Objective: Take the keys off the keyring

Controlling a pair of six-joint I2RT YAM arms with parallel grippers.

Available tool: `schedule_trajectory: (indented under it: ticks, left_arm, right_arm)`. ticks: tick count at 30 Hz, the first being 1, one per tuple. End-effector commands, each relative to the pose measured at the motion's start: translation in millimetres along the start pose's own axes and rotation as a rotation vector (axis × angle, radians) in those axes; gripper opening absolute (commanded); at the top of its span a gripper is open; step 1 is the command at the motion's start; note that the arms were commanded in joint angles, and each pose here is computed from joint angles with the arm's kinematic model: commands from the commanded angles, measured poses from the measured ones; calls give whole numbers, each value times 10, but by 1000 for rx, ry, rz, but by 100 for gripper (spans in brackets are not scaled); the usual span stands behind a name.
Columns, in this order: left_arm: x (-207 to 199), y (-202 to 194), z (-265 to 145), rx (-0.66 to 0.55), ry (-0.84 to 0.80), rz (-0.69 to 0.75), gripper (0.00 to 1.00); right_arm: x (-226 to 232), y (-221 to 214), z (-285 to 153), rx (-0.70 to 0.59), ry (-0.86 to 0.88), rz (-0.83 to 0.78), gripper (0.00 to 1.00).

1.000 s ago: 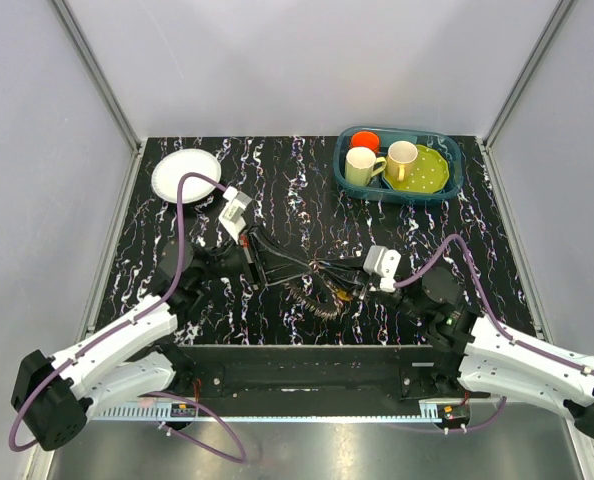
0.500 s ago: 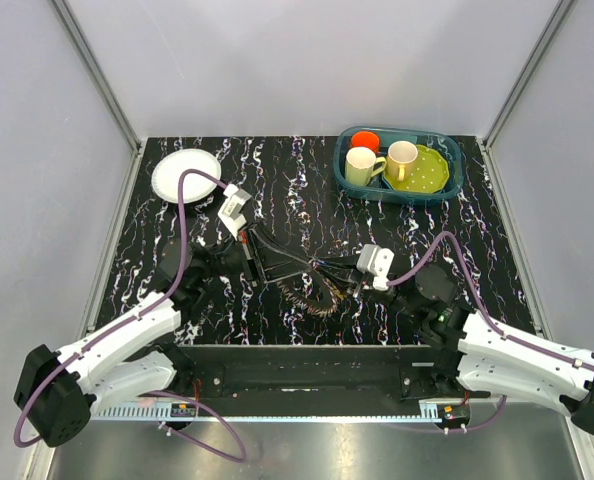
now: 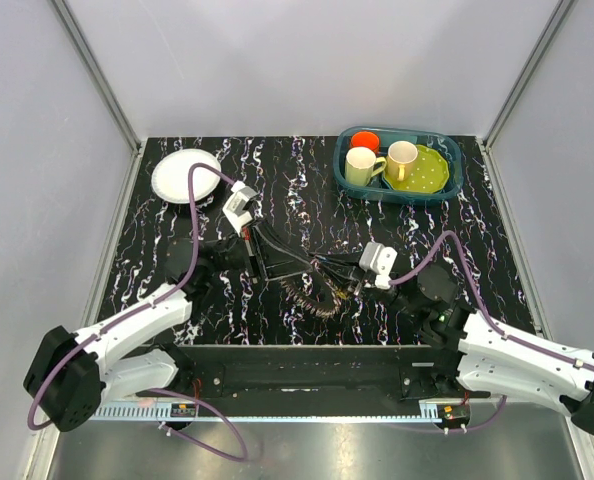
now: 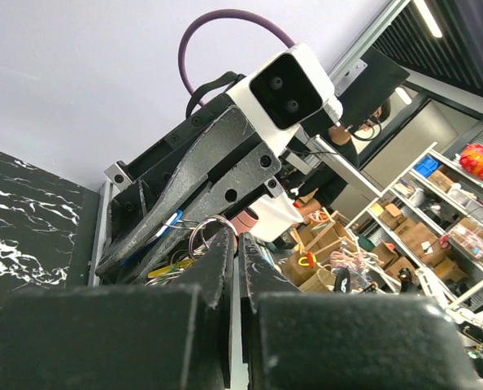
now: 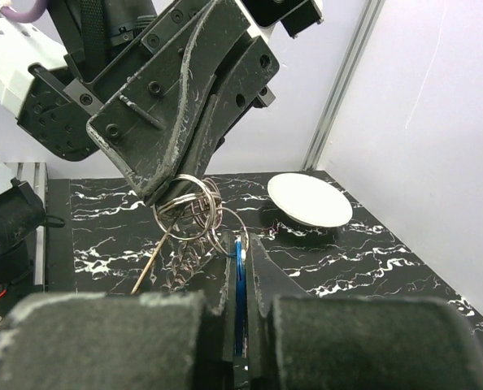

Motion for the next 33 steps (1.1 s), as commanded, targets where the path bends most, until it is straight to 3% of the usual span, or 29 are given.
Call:
schedule_trajectory:
  ticks: [1,14,22,30,33]
  left_arm:
    - [-411,32,-35,45,-229,120,0]
    - [-127,-123,-47,166,-96,117,0]
    - [159,-211,-95,293,100,167,0]
    - [415,-201,-63,328,216,173,1]
    - [468,-155,-15,322,226,177,7]
  right_arm:
    - [-196,99,32,6,-124,-37,0]
    - [-284,332,4,48,-135,-161,0]
    - [-277,298,-39,197,-46,-303,0]
    - [-196,201,-139,293,30,-281,0]
    - [-169,136,-158,333,41,-246,0]
Point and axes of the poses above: each gripper's point midway between its finger pads, its own z axis out along the fingers, its own x axis along the line the jaws close on, y = z × x, the point moved 6 cm from there along -z, back along the fingers, and after that the axes turned 6 degrees about z, right-handed, at the moved point
